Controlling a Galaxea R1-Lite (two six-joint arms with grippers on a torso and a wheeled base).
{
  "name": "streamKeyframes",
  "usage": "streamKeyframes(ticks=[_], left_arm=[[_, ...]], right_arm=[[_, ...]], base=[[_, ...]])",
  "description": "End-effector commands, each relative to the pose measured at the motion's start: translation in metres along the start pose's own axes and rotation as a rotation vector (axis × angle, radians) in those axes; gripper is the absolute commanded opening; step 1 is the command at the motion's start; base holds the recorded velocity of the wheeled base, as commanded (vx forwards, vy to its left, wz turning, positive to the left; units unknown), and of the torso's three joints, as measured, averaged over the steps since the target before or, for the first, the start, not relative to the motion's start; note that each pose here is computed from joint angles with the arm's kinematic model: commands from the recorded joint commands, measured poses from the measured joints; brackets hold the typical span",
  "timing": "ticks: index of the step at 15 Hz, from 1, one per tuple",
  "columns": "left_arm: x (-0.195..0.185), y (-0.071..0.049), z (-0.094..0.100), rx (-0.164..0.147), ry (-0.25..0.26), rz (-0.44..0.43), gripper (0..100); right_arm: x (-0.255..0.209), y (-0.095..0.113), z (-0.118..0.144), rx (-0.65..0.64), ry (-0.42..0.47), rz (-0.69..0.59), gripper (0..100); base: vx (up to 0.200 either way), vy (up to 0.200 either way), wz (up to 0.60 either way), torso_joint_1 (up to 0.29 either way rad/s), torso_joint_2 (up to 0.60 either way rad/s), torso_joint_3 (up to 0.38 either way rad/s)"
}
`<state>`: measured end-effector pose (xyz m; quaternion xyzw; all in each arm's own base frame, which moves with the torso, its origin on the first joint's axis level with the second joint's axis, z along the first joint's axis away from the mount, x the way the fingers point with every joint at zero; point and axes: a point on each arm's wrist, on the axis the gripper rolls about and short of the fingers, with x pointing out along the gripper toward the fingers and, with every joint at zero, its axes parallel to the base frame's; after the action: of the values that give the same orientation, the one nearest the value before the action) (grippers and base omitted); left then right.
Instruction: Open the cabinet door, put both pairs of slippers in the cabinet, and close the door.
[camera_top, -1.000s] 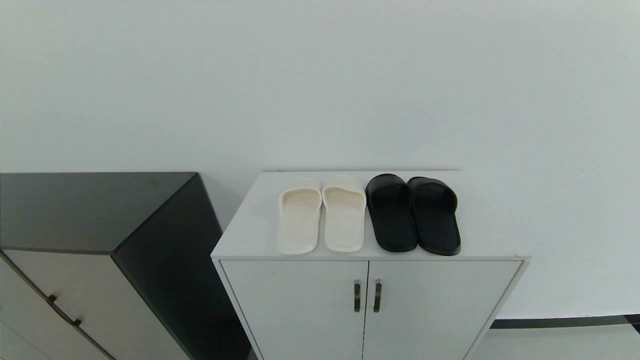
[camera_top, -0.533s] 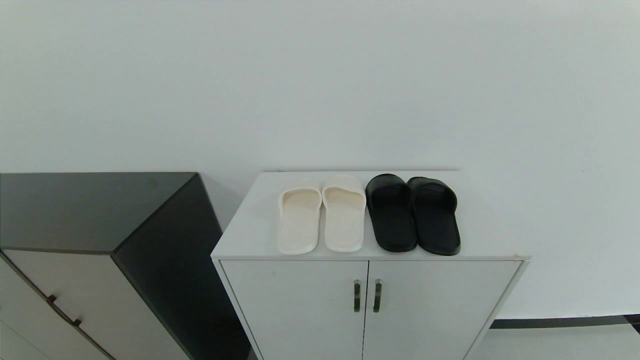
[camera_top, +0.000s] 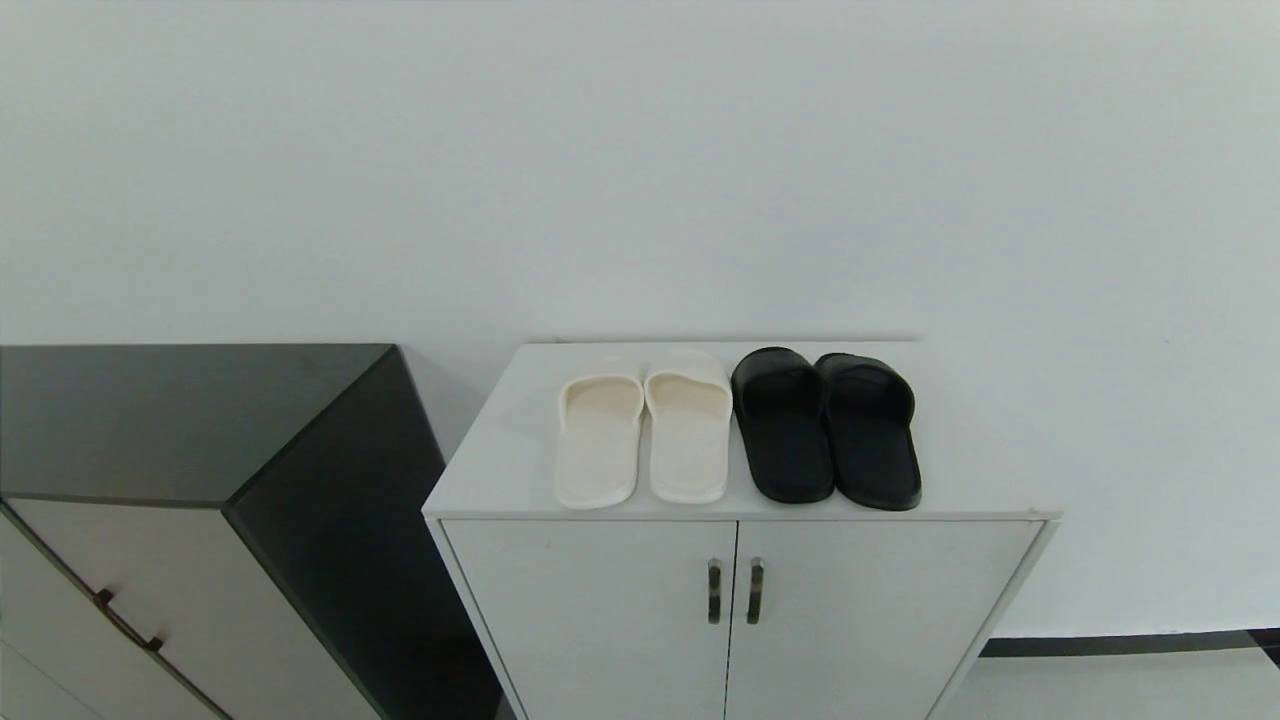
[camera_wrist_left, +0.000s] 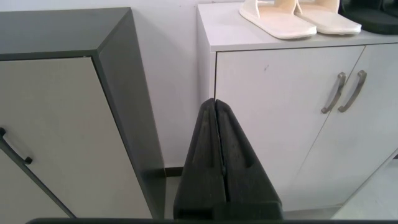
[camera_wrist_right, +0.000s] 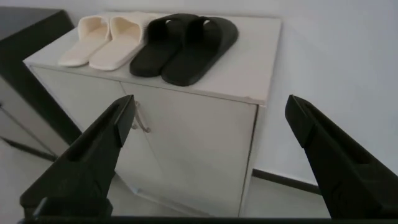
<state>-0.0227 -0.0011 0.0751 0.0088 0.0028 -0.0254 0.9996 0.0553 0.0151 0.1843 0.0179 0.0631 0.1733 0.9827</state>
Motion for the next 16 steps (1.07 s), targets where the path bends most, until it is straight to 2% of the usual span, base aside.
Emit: streamKeyframes(ticks=[1,4,5,6,7,9,12,14,16], left_arm=[[0.0,0.0,0.0,0.001,0.0,0.0,0],[0.0,0.0,0.0,-0.001,0.0,0.0,0],[0.0,0.0,0.0,-0.001,0.0,0.0,0],[0.0,0.0,0.0,0.001,0.0,0.0,0],[0.0,0.0,0.0,0.001,0.0,0.0,0],[0.0,0.0,0.0,0.001,0.0,0.0,0],[0.0,0.0,0.0,-0.001,0.0,0.0,0],[0.0,0.0,0.0,-0.001,0.0,0.0,0],[0.0,0.0,0.0,0.001,0.0,0.0,0]], right_arm=[[0.047,0.018,0.019,-0.022,0.093,0.056,100],[0.07,0.057,0.037,0.031,0.107,0.075,100],[0.07,0.057,0.037,0.031,0.107,0.075,100],[0.1,0.083,0.053,0.064,0.108,0.018,100],[0.113,0.094,0.061,0.067,0.104,0.021,100],[0.145,0.112,0.066,0.062,0.109,-0.06,100],[0.183,0.126,0.053,0.05,0.148,-0.169,100],[0.206,0.125,0.043,0.033,0.167,-0.261,100],[0.225,0.123,0.036,0.035,0.167,-0.295,100]], base=[[0.0,0.0,0.0,0.0,0.0,0.0],[0.0,0.0,0.0,0.0,0.0,0.0],[0.0,0.0,0.0,0.0,0.0,0.0],[0.0,0.0,0.0,0.0,0.0,0.0],[0.0,0.0,0.0,0.0,0.0,0.0],[0.0,0.0,0.0,0.0,0.0,0.0],[0.0,0.0,0.0,0.0,0.0,0.0],[0.0,0.0,0.0,0.0,0.0,0.0],[0.0,0.0,0.0,0.0,0.0,0.0]])
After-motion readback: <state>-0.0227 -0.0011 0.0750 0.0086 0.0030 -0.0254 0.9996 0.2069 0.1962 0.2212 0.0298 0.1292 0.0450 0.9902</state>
